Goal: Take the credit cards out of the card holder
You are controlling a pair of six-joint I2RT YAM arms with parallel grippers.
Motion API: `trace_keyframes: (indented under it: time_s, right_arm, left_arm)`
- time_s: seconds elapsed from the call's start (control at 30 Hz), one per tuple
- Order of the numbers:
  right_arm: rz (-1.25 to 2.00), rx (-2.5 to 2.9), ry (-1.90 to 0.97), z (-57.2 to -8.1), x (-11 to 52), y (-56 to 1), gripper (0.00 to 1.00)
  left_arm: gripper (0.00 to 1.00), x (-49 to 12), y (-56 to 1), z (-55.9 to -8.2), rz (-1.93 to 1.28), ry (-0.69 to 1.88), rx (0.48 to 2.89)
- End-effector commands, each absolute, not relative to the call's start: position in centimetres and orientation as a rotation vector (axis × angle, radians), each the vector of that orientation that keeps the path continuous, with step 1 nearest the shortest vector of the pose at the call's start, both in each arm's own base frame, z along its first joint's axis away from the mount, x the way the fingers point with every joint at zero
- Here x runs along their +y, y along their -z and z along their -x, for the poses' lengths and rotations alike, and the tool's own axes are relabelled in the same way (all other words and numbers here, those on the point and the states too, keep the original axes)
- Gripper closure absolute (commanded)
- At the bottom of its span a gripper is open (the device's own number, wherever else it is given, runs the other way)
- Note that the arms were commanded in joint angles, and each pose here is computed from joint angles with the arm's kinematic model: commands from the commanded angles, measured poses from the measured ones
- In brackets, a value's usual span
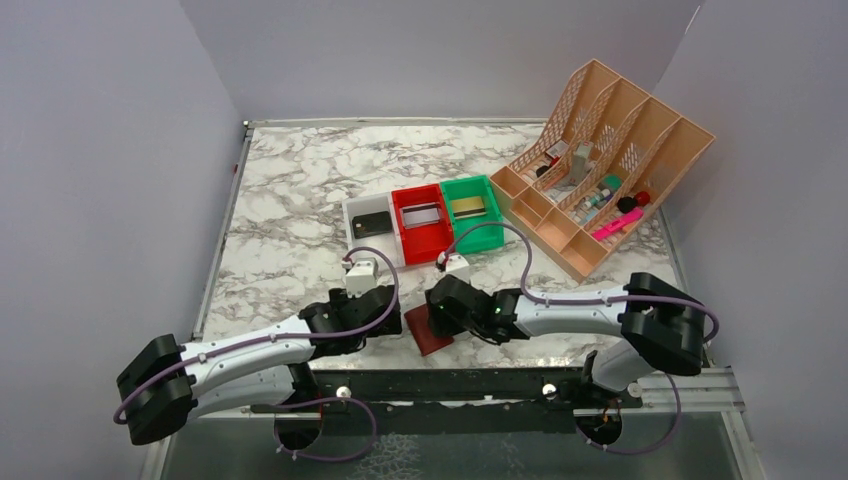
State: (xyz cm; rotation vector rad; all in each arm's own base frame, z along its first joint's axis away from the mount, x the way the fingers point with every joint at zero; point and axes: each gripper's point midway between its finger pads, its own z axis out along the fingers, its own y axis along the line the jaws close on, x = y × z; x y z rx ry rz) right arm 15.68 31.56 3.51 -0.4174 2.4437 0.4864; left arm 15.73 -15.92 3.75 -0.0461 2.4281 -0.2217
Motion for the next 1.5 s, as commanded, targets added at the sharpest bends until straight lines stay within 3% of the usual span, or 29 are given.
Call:
trace_keyframes:
  time_s: [0.0,0.4,0.6,0.87,1.13,1.47]
  right_arm:
    - [0.469,2.449,-0.485,-15.0,32.7,-3.7,0.41]
    - [0.469,2.462,-0.272,-15.6,31.8,-2.8,0.48]
    - [0.458,2.463,-0.282,-15.8,32.4,-2.9,0.6]
    - [0.364,2.486,-0.516,-14.3,33.8,-3.1,0.74]
    - [0.308,2.496,-0.775,-13.6,34.9,-3.8,0.87]
    - [0.183,2.48,-0.991,-13.9,33.7,-4.6,0.91]
  left_arm:
    - [0.01,-16.2,-4.3,-16.0,0.087,0.262,2.397]
    - [0.02,-16.5,-3.4,-15.6,0.19,0.346,2.388]
    - [0.11,-19.0,-4.1,-14.8,0.125,0.598,2.349]
    - [0.15,-22.8,-4.5,-13.3,0.014,0.888,2.321]
    - [0.3,-20.5,-0.6,-13.4,-0.01,0.548,2.508]
    - [0.58,-20.6,1.1,-13.4,-0.06,0.474,2.561]
